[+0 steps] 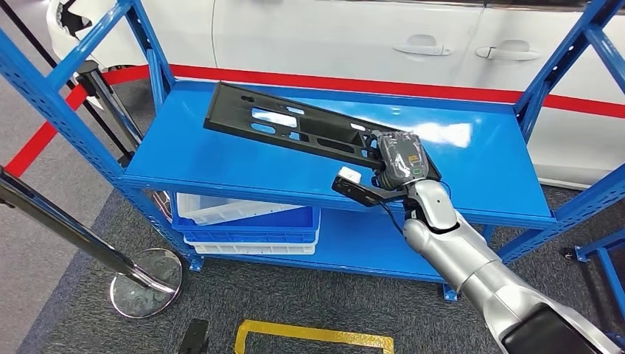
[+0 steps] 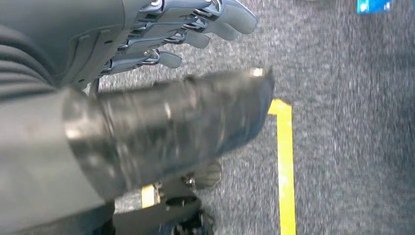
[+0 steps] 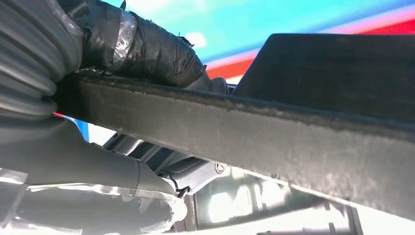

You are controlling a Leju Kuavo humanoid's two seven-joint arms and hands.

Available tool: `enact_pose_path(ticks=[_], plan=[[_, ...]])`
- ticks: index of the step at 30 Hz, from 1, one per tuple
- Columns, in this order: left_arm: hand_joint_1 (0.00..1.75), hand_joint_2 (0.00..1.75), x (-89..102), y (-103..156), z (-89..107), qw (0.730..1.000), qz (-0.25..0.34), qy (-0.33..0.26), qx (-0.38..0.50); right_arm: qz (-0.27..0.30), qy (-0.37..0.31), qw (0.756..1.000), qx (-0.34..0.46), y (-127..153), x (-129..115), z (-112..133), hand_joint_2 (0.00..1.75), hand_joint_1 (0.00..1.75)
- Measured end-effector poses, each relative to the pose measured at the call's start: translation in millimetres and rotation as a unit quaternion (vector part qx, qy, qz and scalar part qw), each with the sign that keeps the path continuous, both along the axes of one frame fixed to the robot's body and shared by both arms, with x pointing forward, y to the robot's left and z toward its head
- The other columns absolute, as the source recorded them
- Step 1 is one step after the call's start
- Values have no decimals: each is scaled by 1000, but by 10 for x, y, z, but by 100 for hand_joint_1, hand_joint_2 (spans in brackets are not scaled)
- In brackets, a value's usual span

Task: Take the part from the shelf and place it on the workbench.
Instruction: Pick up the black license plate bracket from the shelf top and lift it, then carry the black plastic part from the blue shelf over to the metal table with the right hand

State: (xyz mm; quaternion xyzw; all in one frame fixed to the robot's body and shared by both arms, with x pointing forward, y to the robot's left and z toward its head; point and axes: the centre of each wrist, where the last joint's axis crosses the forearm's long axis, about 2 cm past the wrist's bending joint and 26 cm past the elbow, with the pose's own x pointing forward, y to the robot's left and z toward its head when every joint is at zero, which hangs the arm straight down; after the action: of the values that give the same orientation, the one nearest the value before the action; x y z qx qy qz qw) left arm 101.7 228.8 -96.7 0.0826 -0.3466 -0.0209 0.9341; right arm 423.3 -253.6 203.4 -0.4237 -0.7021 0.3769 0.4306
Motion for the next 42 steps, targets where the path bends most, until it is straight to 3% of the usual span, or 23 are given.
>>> enact_pose_path(ticks=[10, 21, 29, 42], plan=[[0, 175, -48, 78, -21, 1000, 11, 10, -8, 98, -147, 976, 130, 109, -519, 676, 175, 175], [0, 175, -71, 301, -47, 1000, 7, 8, 2, 271, -213, 910, 231, 313, -1241, 1194, 175, 175], [0, 175, -108, 343, -56, 1000, 8, 14, 15, 321, -206, 884, 271, 327, -1595, 1096, 175, 175], [0, 175, -205, 409, -79, 999, 24, 32, 19, 344, -157, 862, 336, 359, -1785, 805, 175, 175]])
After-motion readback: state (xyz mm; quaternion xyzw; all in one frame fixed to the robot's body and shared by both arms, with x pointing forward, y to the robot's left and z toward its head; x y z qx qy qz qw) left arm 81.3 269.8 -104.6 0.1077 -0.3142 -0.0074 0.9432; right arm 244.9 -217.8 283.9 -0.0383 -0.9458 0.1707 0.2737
